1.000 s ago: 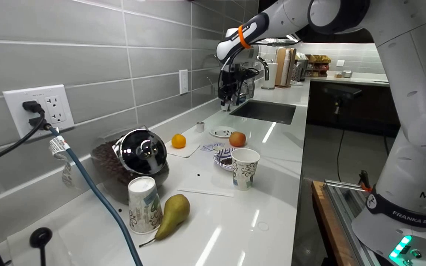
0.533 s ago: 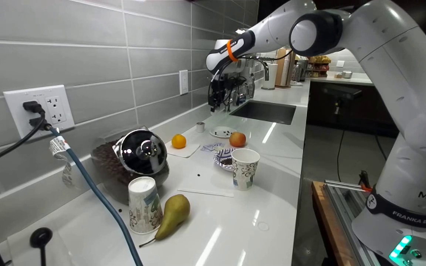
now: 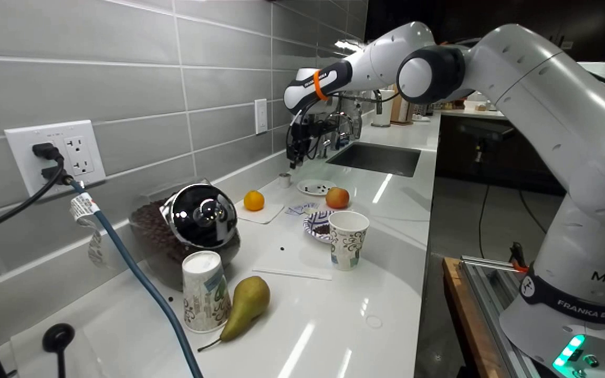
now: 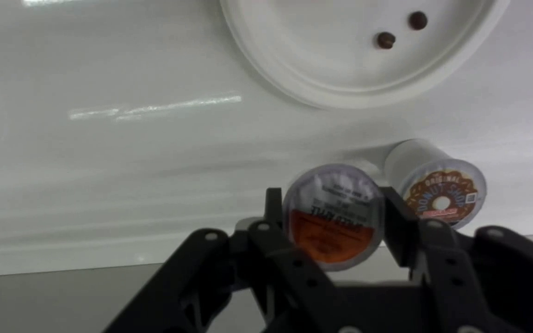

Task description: Move the two small white containers and place them under the socket on the right

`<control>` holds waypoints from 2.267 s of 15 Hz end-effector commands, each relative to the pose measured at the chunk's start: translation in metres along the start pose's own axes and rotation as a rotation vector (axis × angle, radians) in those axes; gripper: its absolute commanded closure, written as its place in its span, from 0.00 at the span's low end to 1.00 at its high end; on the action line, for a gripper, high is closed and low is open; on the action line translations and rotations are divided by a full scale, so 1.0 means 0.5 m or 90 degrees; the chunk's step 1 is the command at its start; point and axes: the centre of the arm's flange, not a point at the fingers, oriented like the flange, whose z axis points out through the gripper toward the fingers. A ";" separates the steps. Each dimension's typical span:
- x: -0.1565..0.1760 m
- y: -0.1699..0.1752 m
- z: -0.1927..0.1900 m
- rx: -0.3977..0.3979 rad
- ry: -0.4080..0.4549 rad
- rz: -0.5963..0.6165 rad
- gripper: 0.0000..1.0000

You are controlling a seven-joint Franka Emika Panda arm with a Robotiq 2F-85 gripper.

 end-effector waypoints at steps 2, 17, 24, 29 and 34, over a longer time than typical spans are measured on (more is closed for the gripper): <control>0.060 0.028 0.010 0.035 -0.016 -0.001 0.72; 0.061 0.016 -0.005 0.053 -0.014 -0.009 0.06; 0.015 -0.079 -0.123 0.057 -0.051 0.009 0.00; -0.022 -0.170 -0.180 0.047 0.044 0.148 0.00; -0.027 -0.231 -0.192 0.002 0.185 0.235 0.00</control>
